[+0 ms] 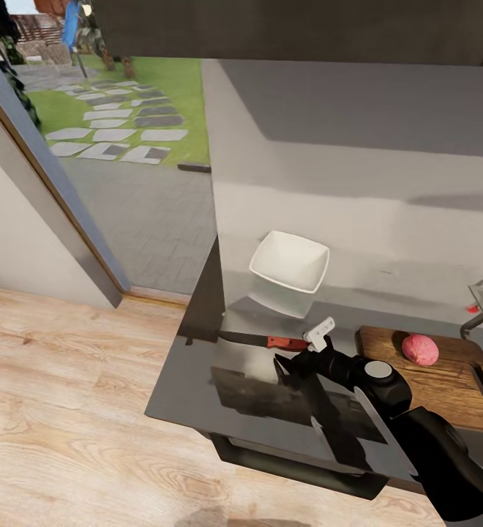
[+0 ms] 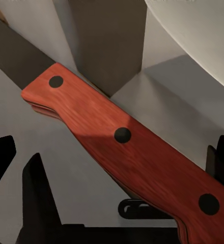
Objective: In the kitchen, take the Vidalia onion out of the sink, dice it on the chopping board with the paring knife, put the diced onion into the bowl on the countertop, then place both the paring knife and the chopping board into the sink.
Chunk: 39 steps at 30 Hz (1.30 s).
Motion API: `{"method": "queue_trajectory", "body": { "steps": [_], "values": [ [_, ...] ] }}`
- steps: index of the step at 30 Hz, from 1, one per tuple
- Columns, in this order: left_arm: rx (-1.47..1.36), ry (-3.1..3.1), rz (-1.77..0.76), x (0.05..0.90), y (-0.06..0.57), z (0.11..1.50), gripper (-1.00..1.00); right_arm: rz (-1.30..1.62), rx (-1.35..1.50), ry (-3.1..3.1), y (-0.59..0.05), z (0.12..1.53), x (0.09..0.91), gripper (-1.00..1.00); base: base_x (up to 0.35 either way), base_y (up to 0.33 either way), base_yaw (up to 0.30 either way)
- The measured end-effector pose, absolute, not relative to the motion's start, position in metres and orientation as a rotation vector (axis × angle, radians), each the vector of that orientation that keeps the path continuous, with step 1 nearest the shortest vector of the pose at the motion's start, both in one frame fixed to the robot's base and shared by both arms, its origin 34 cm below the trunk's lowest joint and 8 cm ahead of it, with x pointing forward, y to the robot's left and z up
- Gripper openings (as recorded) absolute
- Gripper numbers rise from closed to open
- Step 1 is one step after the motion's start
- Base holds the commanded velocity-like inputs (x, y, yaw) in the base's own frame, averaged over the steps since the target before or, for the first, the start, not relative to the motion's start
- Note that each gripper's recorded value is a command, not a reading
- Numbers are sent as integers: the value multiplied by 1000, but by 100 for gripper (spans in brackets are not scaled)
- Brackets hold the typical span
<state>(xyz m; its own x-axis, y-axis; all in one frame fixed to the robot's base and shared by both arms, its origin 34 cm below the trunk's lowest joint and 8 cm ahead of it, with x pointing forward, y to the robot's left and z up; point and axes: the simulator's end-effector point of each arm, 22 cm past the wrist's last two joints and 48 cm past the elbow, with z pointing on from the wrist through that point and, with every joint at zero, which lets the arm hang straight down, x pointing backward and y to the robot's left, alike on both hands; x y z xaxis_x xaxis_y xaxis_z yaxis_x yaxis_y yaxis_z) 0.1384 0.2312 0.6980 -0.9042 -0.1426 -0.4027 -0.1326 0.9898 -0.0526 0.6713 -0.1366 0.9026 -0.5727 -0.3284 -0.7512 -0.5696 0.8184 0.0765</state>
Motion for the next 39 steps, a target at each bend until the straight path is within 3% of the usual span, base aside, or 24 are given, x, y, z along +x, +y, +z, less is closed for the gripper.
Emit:
{"method": "queue_trajectory", "body": {
  "steps": [13,14,39],
  "values": [
    [-196,2715,-33,139,231,698,100,400,-656,2224,-137,903,671,100,0,0,0],
    [-196,2715,-33,139,231,698,100,400,-657,2224,-137,903,671,-100,0,0,0],
    [-196,2706,-30,142,233,698,100,387,-686,2221,-132,902,668,-100,0,0,0]
  ]
}}
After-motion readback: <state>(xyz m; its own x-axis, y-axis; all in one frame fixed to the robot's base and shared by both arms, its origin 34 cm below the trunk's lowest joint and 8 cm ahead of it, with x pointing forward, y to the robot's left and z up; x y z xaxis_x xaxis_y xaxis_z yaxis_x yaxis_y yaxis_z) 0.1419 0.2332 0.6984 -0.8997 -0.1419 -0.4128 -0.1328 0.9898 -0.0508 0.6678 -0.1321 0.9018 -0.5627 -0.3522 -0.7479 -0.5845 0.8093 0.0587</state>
